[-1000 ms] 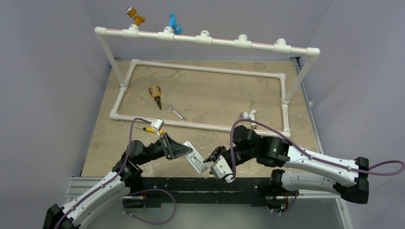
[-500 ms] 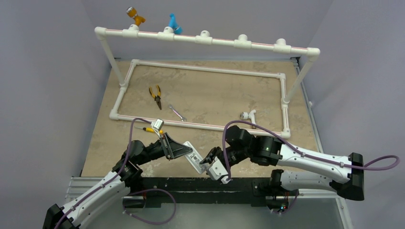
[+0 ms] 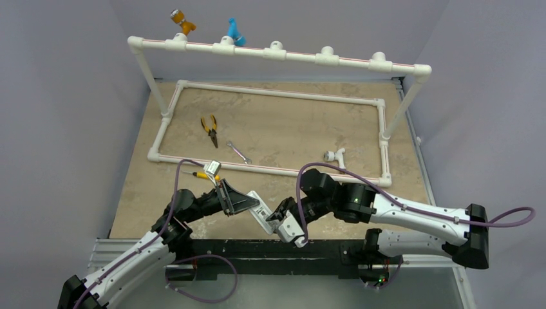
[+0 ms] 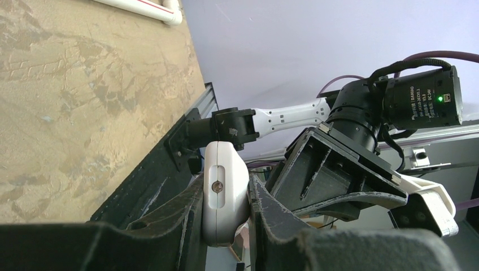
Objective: Load the batteries into the remote control
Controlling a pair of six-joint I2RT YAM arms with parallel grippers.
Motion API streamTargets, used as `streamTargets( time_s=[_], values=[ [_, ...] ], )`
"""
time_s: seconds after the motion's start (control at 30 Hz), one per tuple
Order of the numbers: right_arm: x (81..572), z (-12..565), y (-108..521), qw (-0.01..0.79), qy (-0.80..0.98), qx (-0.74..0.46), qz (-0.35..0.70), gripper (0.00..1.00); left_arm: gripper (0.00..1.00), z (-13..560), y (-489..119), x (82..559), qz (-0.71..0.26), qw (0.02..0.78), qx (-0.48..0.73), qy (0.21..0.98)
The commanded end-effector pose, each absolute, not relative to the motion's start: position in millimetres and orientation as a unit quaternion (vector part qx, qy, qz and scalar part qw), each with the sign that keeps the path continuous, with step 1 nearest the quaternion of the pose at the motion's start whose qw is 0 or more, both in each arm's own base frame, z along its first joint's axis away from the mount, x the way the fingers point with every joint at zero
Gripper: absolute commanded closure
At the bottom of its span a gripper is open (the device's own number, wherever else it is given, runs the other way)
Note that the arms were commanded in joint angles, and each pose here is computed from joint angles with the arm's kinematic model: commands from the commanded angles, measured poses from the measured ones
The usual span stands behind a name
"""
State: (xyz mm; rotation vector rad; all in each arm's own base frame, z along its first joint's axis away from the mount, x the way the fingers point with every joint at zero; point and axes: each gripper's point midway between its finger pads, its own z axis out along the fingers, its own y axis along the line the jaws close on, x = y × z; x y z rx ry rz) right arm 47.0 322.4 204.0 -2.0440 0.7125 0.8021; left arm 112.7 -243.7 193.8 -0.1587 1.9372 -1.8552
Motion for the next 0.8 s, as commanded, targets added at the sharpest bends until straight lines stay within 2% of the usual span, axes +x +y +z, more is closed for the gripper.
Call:
streamTargets(
  time_s=[0.0,0.77],
  values=[
    [47.9,217.7,331.3,0.426,0.262,-0.805,0.318,0.61,1.00,210.7,-244.5,109.2,-0.691,0.232,-0.043,0.684],
    [49.9,195.3,328.0,0.404,0.277,-0.815,0.311,0.64,1.00,210.7,-244.5,109.7,-0.690,0.233,-0.044,0.684]
  ],
)
